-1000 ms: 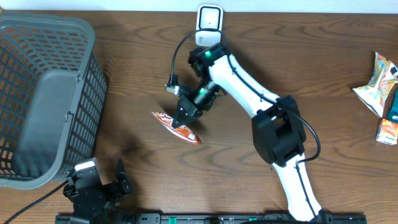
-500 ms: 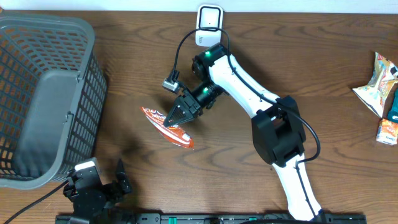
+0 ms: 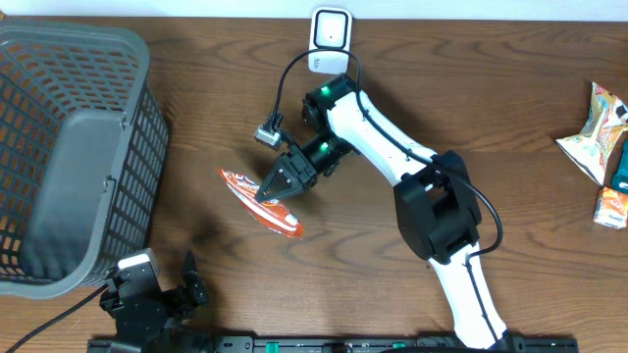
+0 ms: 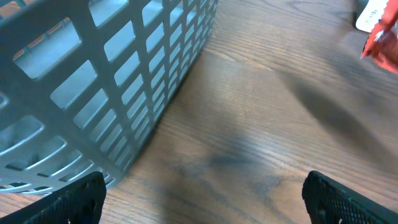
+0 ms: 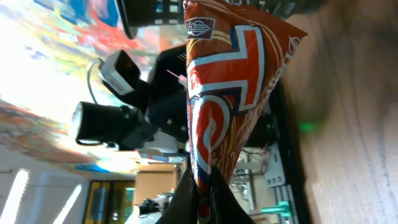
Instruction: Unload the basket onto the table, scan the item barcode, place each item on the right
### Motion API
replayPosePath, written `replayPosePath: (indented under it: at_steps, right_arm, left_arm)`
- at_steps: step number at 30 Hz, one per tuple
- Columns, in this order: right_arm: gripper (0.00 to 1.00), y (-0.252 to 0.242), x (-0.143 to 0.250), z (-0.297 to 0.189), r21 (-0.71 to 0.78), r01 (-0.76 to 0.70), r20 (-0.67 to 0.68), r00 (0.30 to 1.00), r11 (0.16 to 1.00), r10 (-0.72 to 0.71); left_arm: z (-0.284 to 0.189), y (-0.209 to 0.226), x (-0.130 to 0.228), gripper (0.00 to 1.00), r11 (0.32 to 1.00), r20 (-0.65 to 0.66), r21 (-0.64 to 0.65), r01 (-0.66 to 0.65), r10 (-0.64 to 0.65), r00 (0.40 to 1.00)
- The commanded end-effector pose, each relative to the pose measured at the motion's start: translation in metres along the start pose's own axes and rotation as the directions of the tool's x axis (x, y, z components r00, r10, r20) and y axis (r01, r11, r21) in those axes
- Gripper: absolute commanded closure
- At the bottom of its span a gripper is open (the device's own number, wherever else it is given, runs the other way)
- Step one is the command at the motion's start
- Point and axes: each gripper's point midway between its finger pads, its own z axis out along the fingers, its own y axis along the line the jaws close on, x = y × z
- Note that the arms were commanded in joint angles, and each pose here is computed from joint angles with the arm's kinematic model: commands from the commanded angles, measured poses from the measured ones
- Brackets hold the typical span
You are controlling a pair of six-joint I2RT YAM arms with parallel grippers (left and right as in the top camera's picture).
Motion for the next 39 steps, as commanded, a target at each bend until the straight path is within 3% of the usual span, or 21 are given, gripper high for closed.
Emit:
replayPosePath:
  at_steps: [1, 6, 10, 14, 17, 21, 26, 27, 28, 29, 30, 35, 39]
  right_arm:
    - [0.99, -0.002, 0.006, -0.003, 0.061, 0.257, -0.051, 0.966, 0.964, -0.254]
    - [0.99, -0.051, -0.002, -0.012, 0.245, 0.467, -0.212, 0.881, 0.850, -0.423]
    - [0.99, -0.105, -0.015, -0.034, 0.509, 0.469, -0.334, 0.880, 0.722, -0.336]
    - [0.99, -0.141, -0.037, -0.064, 0.755, 0.360, -0.295, 0.933, 0.548, -0.207]
    - [0.99, -0.147, -0.047, -0.068, 0.791, 0.376, -0.305, 0.926, 0.482, -0.223]
    - [0.99, -0.147, -0.059, -0.069, 0.811, 0.363, -0.275, 0.929, 0.459, -0.250]
    - [0.97, -0.159, -0.074, -0.097, 0.924, 0.201, -0.142, 0.970, 0.327, -0.196]
    - [0.80, -0.160, -0.072, -0.099, 0.928, 0.199, -0.145, 0.972, 0.316, -0.187]
    - [0.72, -0.161, -0.070, -0.099, 0.929, 0.196, -0.146, 0.973, 0.313, -0.178]
    - [0.54, -0.161, -0.066, -0.100, 0.929, 0.193, -0.148, 0.976, 0.315, -0.162]
    - [0.01, -0.161, -0.060, -0.099, 0.928, 0.188, -0.151, 0.979, 0.321, -0.137]
    - [0.01, -0.156, -0.014, -0.099, 0.913, 0.191, -0.215, 0.976, 0.360, 0.026]
    - [0.01, -0.129, -0.005, -0.100, 0.904, 0.218, -0.245, 0.969, 0.367, 0.027]
  left_arm:
    - [-0.001, 0.002, -0.002, 0.02, 1.000, 0.009, -0.013, 0.005, -0.005, 1.000]
    - [-0.001, 0.002, -0.002, 0.02, 1.000, 0.009, -0.013, 0.005, -0.005, 1.000]
    - [-0.001, 0.002, -0.002, 0.02, 1.000, 0.009, -0.013, 0.005, -0.005, 1.000]
    - [-0.001, 0.002, -0.002, 0.02, 1.000, 0.009, -0.013, 0.005, -0.005, 1.000]
    - [-0.001, 0.002, -0.002, 0.01, 1.000, 0.009, -0.013, 0.005, -0.005, 1.000]
    - [-0.001, 0.002, -0.002, 0.02, 1.000, 0.009, -0.013, 0.005, -0.005, 1.000]
    - [-0.001, 0.002, -0.002, 0.02, 1.000, 0.009, -0.013, 0.005, -0.005, 1.000]
    - [-0.001, 0.002, -0.002, 0.02, 1.000, 0.009, -0.013, 0.005, -0.005, 1.000]
    - [-0.001, 0.002, -0.002, 0.02, 1.000, 0.009, -0.013, 0.005, -0.005, 1.000]
    - [-0.001, 0.002, -0.002, 0.02, 1.000, 0.009, -0.013, 0.005, -0.005, 1.000]
    - [-0.001, 0.002, -0.002, 0.02, 1.000, 0.009, -0.013, 0.005, -0.005, 1.000]
    - [-0.001, 0.002, -0.002, 0.02, 1.000, 0.009, -0.013, 0.005, -0.005, 1.000]
    - [-0.001, 0.002, -0.002, 0.02, 1.000, 0.009, -0.013, 0.005, -0.005, 1.000]
